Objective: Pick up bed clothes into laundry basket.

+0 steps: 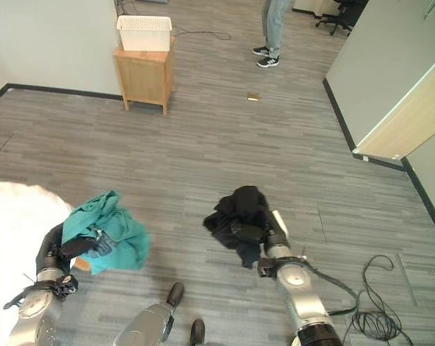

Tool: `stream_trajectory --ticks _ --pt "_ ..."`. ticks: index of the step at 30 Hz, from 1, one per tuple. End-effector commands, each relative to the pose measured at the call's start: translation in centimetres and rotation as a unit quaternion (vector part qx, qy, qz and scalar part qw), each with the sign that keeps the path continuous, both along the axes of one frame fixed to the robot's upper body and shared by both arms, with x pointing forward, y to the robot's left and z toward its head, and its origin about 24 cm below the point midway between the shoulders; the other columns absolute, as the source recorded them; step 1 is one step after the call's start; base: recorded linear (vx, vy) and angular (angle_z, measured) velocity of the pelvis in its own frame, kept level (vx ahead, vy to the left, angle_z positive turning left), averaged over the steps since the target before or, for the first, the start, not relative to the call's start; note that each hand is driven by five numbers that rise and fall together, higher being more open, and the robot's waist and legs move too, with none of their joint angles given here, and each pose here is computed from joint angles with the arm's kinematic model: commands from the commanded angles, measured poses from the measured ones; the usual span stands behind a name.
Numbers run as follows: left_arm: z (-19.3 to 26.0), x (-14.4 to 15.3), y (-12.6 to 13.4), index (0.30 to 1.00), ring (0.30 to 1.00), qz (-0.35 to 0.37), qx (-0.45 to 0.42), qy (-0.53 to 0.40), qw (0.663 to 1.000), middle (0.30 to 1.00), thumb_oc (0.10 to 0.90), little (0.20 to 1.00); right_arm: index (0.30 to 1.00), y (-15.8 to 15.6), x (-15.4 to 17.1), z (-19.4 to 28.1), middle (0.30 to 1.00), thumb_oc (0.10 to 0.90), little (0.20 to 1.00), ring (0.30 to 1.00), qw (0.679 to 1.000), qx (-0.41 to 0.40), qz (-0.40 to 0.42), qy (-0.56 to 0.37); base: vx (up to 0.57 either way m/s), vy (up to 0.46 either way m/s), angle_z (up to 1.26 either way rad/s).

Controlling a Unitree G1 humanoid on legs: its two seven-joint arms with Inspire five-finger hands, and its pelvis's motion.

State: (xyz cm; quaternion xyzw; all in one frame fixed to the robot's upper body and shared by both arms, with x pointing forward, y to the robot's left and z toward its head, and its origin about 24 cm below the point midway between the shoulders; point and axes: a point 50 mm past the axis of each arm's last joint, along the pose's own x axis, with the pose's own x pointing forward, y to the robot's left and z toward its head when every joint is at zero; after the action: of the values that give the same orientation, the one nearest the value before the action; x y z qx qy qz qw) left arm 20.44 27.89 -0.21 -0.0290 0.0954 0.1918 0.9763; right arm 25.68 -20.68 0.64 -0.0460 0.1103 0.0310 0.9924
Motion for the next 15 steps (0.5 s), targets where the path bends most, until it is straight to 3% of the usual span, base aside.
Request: stream_trajectory --ticks 1,4,6,15 --pt "7.9 0.9 1.8 0.300 0.300 -0.020 0.104 -0.160 0.981 0.300 0.400 0.300 0.300 2.8 2.4 6.4 0.300 0.400 0.300 0.300 0.984 0.054 0.053 -0.163 0.72 0.381 -0.57" --pt "8.6 1.1 1.6 0.300 0.300 -0.037 0.121 -0.160 0.979 0.300 0.400 0.300 0.300 2.9 1.6 4.7 0.300 0.400 0.300 0.300 0.989 0.040 0.058 -0.130 0.93 0.620 -0.29" --pt "8.9 1.4 1.4 0.300 0.300 -0.040 0.122 -0.170 0.977 0.300 0.400 0.300 0.300 3.0 1.3 4.1 0.300 0.400 0.300 0.300 0.990 0.041 0.057 -0.118 0.84 0.445 0.69" --pt "9.5 3.8 0.0 0.300 0.300 -0.083 0.116 -0.181 0.973 0.300 0.400 0.300 0.300 -1.1 -0.6 2.9 0.300 0.400 0.300 0.300 0.995 0.030 -0.015 -0.094 0.94 -0.060 1.00"
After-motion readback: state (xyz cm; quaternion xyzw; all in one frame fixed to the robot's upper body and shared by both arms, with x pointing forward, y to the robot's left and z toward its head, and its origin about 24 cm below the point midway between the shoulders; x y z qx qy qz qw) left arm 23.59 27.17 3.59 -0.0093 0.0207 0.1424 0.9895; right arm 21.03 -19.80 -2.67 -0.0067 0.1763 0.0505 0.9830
